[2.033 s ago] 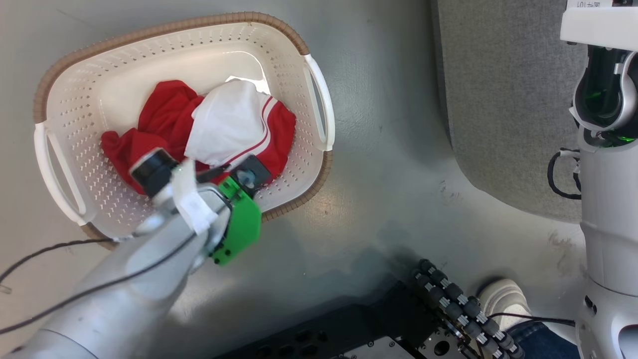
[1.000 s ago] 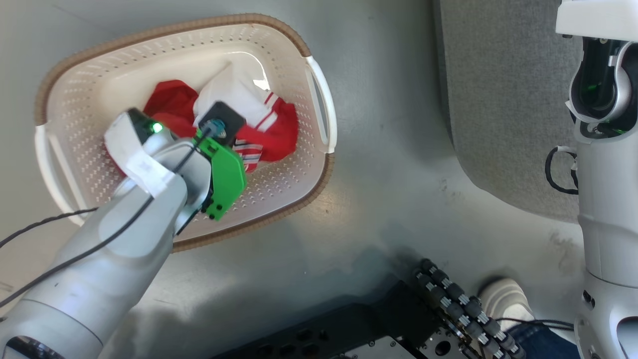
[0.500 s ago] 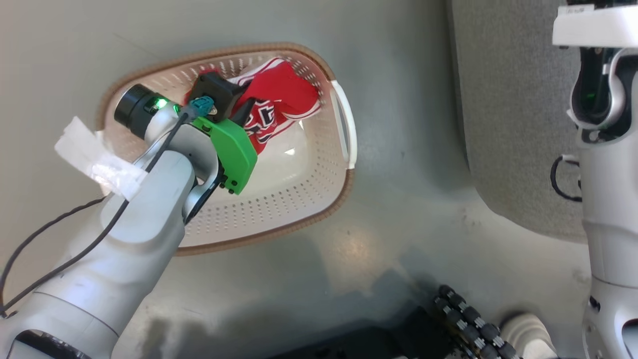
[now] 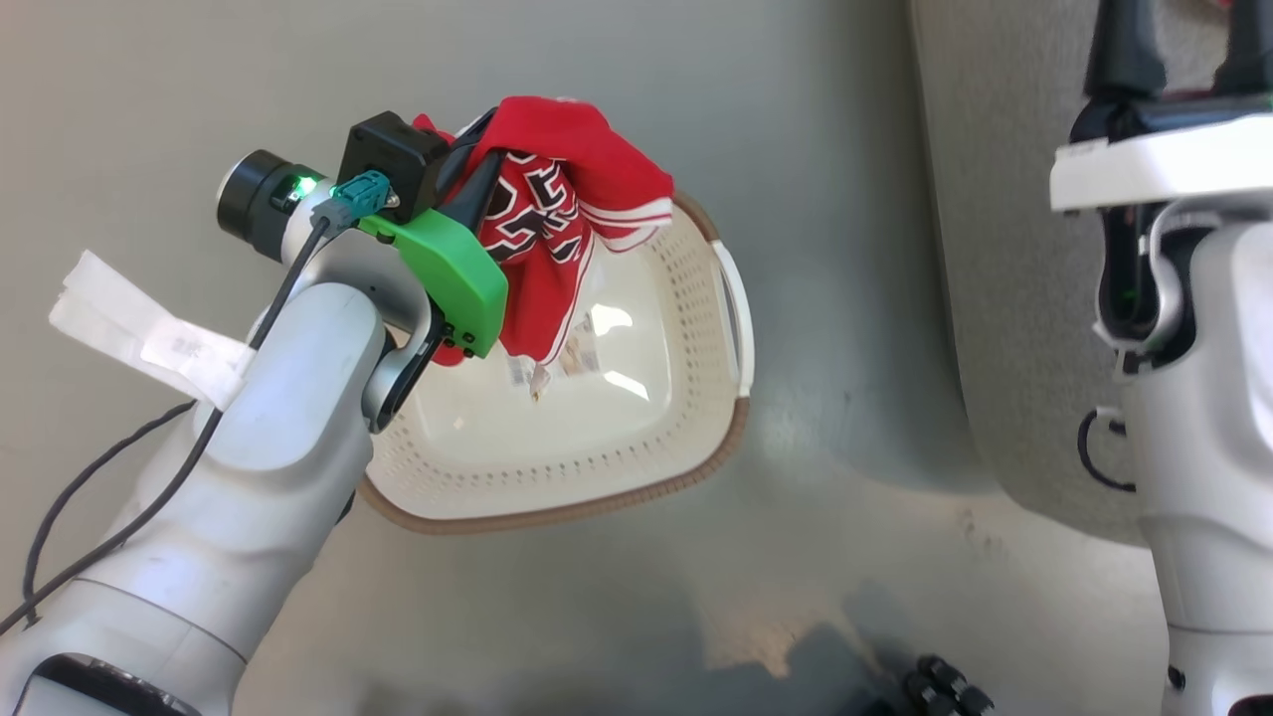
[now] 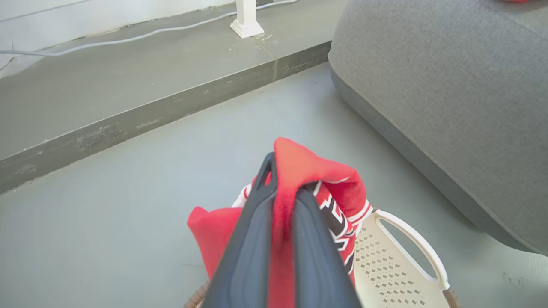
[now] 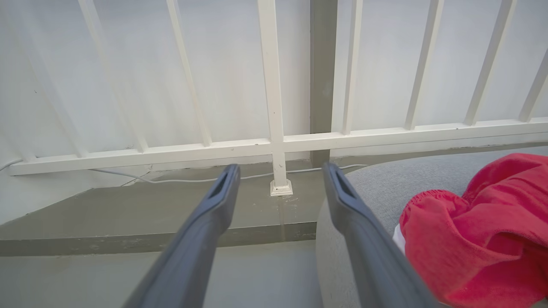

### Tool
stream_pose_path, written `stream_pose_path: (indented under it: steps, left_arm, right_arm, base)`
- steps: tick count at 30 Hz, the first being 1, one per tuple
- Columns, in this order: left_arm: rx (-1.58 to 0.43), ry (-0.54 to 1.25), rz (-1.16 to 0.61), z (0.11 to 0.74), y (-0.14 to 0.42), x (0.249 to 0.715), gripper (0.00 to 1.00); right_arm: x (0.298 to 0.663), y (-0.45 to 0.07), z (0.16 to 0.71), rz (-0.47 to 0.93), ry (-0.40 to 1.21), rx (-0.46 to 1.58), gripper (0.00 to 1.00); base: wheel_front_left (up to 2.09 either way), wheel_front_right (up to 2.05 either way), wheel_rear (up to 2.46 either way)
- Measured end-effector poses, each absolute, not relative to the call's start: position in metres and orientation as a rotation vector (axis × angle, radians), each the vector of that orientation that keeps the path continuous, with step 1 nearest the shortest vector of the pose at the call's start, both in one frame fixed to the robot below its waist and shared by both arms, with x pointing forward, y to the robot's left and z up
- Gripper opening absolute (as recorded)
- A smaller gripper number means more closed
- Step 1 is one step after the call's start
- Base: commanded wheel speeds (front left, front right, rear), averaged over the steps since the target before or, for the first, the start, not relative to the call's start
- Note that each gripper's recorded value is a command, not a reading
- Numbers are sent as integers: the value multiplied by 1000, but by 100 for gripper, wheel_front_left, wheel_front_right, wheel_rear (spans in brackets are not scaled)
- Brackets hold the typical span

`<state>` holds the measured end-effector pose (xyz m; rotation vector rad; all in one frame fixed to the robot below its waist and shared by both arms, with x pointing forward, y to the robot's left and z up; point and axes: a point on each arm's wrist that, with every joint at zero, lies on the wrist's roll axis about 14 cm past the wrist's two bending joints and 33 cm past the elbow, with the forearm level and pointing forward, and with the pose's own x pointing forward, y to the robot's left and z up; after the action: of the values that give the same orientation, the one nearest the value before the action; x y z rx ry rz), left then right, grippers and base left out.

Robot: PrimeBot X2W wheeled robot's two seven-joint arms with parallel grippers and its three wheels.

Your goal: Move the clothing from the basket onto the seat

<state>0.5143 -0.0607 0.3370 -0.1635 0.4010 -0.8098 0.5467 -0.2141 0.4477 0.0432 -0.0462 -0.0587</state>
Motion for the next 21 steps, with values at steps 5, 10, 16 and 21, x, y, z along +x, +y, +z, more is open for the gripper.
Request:
stream_pose_path:
  steps: [5, 10, 16, 21]
  left_arm:
    - [-152, 322, -784, 375, -53, 520, 0]
    - [-138, 247, -752, 413, -43, 525, 0]
    - [-138, 151, -707, 465, -31, 524, 0]
    - [-127, 90, -695, 499, -26, 516, 0]
  right_arm:
    - [537, -203, 461, -28, -57, 57, 100]
    - [526, -190, 472, 4, -61, 75, 100]
    - [503, -176, 477, 32, -41, 95, 100]
    - [485, -165, 478, 55, -20, 112, 100]
  base:
    - [0, 0, 0]
    - [0, 0, 0]
    - [0, 0, 0]
    - [0, 0, 0]
